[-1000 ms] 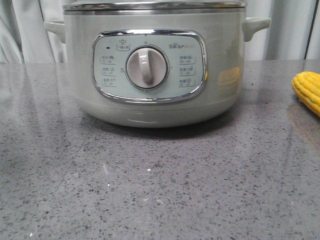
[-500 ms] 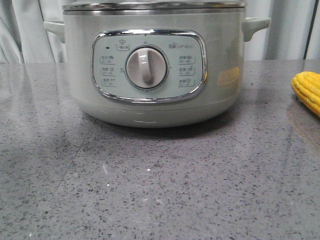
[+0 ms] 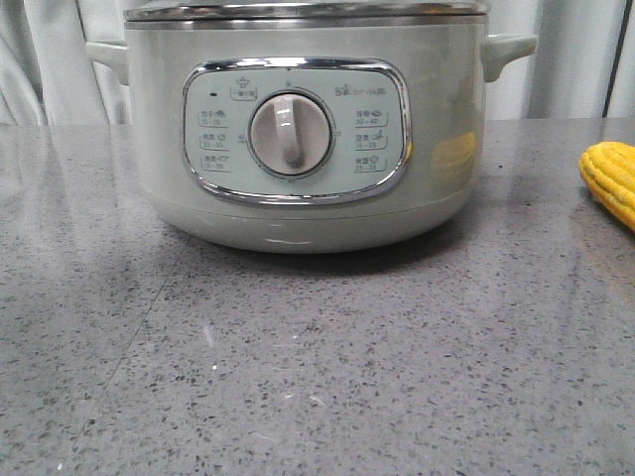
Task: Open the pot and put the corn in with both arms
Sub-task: 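Close the left gripper on the lid knob and the right gripper on the corn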
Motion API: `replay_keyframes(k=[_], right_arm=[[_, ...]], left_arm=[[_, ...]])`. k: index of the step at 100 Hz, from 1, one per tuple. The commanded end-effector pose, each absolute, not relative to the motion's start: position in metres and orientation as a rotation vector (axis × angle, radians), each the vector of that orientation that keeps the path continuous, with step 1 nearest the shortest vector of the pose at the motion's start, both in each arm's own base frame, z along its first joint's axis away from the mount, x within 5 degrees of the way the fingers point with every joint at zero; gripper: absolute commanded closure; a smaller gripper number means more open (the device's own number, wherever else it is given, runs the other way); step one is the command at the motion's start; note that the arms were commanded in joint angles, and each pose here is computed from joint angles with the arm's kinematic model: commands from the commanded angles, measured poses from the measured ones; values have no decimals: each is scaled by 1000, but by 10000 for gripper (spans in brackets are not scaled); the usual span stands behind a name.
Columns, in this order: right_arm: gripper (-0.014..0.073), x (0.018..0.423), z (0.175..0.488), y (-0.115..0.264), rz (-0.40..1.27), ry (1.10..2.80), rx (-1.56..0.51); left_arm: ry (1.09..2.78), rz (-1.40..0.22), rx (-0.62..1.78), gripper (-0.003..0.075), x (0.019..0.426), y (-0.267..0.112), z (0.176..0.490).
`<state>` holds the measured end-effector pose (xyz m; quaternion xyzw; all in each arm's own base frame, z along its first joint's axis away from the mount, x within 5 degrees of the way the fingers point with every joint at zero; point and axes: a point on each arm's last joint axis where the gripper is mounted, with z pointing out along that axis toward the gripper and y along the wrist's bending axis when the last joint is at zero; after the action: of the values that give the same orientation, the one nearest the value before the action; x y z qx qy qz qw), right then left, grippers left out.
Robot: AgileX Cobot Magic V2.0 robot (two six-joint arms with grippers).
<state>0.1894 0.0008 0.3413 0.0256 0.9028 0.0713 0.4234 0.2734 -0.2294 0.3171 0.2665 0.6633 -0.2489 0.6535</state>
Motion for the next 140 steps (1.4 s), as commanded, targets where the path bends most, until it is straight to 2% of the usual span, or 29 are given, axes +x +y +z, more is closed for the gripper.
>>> replay_keyframes(k=[1,23,43,53,79,85,91,103,108,140], right_arm=[[237,195,356,0,194,2200,77],[236,217,349,1,240,2346,71],[227,249,325,0,283,2535,105],[213,262,312,-1,283,2597,109],[218,278,285,-3,300,2707,128],[255,280,281,-3,303,2724,130],[332,281,279,-3,306,2736,131],[587,281,274,-2,313,2768,131],[669,282,274,-2,312,2765,132],[659,283,275,-3,299,2753,130]], left_arm=[[1400,-620,526,208,273,-230,342],[1412,-623,512,209,276,-231,339],[1415,-618,509,223,278,-229,338],[1415,-618,509,314,278,-229,338],[1415,-618,509,674,278,-229,338],[1415,-618,509,736,278,-229,338],[1415,-618,509,741,278,-229,338],[1402,-618,510,741,275,-228,343],[1389,-617,516,741,273,-227,346],[1269,-636,478,741,251,-209,387]])
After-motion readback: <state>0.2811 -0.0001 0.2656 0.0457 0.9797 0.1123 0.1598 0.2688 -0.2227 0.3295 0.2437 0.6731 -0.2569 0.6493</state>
